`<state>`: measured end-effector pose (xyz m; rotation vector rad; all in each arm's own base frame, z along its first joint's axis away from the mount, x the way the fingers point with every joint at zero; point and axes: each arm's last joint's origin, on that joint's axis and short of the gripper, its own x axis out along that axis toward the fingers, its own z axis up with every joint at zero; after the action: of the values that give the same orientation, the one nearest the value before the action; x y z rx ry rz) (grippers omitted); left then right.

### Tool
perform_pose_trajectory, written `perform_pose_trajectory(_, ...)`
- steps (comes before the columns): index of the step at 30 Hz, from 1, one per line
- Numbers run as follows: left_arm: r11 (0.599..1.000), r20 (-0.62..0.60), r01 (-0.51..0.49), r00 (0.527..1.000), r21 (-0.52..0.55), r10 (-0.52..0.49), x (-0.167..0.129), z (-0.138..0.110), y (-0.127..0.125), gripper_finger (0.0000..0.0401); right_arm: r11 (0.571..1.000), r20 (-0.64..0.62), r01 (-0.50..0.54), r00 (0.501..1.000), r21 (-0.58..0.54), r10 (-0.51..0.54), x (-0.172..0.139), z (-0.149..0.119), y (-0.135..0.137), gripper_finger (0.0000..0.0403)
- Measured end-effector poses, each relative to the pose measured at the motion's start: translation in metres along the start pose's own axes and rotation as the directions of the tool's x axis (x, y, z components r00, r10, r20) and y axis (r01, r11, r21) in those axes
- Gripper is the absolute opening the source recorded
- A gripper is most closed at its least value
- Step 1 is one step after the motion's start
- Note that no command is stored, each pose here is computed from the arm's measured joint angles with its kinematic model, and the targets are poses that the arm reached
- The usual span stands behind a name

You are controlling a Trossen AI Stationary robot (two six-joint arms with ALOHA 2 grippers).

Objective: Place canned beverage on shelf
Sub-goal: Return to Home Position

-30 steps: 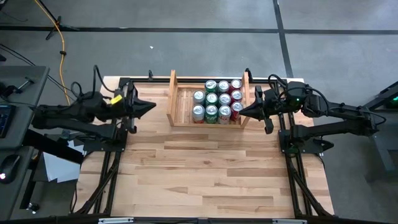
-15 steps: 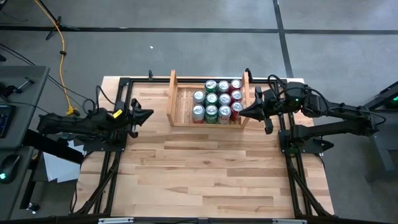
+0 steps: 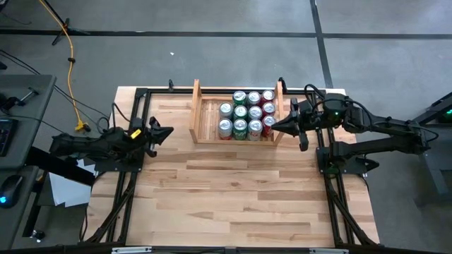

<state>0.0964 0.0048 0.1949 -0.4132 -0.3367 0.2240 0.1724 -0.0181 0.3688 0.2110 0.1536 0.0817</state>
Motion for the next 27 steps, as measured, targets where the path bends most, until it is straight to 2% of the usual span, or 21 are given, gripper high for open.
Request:
perform_pose_trajectory(4, 1.0, -0.004, 0.0, 1.0, 0.0, 0.0, 0.0, 0.0, 0.0, 0.0, 1.0, -0.01, -0.014, 1.0, 0.006, 0.014, -0.001, -0.001, 0.0, 0.0)
perform_pose_trajectory(8, 1.0, -0.029, -0.009, 1.0, -0.006, 0.009, 0.0, -0.003, 0.001, 0.0, 0.996, -0.072, -0.076, 0.994, 0.039, 0.079, -0.005, -0.006, 0.003, 0.0)
perform_pose_trajectory(12, 0.999, -0.049, -0.015, 0.999, -0.034, 0.014, 0.0, -0.005, 0.002, 0.0001, 0.99, -0.089, -0.123, 0.988, 0.075, 0.129, -0.012, -0.022, 0.003, 0.0)
perform_pose_trajectory(15, 1.0, -0.057, -0.018, 0.998, -0.022, 0.017, 0.0, -0.005, 0.002, 0.0001, 0.985, -0.04, -0.141, 0.989, 0.103, 0.145, -0.019, -0.042, 0.002, 0.0)
perform_pose_trajectory(21, 1.0, -0.064, -0.018, 0.998, 0.005, 0.019, 0.0, -0.006, 0.002, 0.0001, 0.981, 0.171, -0.158, 0.975, 0.108, 0.139, -0.027, -0.093, -0.007, 0.0)
perform_pose_trajectory(27, 1.0, -0.065, -0.019, 0.998, 0.006, 0.019, 0.0, -0.006, 0.002, 0.0001, 0.992, 0.253, -0.038, 0.968, 0.121, 0.007, -0.031, -0.137, -0.019, 0.0)
